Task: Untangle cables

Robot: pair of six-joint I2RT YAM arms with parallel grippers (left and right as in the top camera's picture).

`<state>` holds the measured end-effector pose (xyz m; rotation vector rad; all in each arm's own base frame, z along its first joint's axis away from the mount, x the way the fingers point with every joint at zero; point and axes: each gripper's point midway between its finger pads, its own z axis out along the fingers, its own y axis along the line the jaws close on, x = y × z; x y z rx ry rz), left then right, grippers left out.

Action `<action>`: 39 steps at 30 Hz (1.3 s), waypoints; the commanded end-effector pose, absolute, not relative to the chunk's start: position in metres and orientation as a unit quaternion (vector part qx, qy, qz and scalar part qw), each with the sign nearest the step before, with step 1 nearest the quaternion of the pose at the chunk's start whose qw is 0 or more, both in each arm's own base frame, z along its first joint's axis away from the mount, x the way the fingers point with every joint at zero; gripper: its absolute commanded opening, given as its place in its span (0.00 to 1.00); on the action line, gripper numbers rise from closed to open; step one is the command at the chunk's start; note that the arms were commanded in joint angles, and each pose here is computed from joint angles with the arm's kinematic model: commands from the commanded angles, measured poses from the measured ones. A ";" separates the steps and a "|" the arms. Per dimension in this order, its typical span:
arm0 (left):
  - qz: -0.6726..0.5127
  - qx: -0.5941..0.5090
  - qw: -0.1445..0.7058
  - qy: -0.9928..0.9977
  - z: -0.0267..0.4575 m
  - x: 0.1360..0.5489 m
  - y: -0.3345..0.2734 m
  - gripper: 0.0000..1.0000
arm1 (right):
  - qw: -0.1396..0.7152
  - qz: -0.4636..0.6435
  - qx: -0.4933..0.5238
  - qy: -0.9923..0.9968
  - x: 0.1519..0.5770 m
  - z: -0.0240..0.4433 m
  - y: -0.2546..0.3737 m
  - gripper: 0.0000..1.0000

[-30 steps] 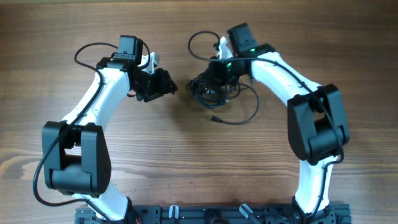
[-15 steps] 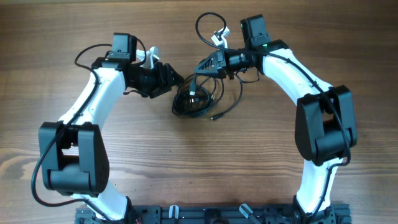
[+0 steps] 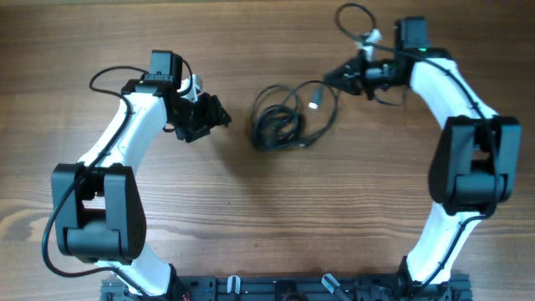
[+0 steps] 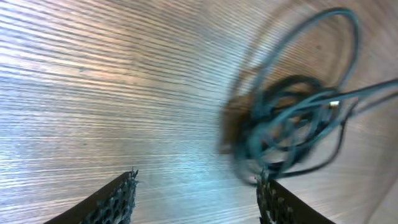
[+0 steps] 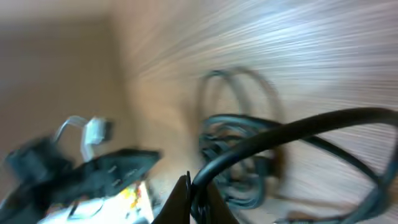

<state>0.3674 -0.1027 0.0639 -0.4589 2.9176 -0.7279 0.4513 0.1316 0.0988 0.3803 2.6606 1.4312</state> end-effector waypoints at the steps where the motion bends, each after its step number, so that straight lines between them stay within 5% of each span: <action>1: -0.222 -0.159 0.041 0.961 0.047 0.361 -0.097 0.65 | 0.083 0.283 0.168 0.941 0.449 0.063 0.059 0.04; 4: -0.222 -0.159 0.041 0.961 0.044 0.360 -0.097 0.65 | 0.074 0.201 0.175 0.961 0.439 0.047 0.030 0.08; 8: -0.224 -0.158 0.047 0.961 0.045 0.363 -0.097 0.67 | 0.077 0.178 0.176 0.965 0.438 0.045 0.023 0.45; 15: -0.224 -0.158 0.048 0.960 0.045 0.363 -0.097 0.69 | 0.149 0.187 0.109 0.965 0.459 0.134 0.035 0.59; 19: -0.224 -0.159 0.048 0.960 0.045 0.363 -0.097 0.69 | 0.167 0.183 -0.002 0.969 0.444 0.169 0.075 0.55; 25: -0.224 -0.158 0.048 0.960 0.045 0.363 -0.097 0.71 | 0.117 0.166 -0.219 0.954 0.392 0.148 0.176 0.40; 34: -0.203 -0.161 0.053 0.964 0.042 0.364 -0.090 0.74 | 0.169 0.030 -0.399 0.901 0.362 0.096 0.259 0.29; 39: -0.203 -0.161 0.053 0.964 0.042 0.364 -0.090 0.75 | 0.188 0.011 -0.415 0.890 0.360 0.061 0.259 0.24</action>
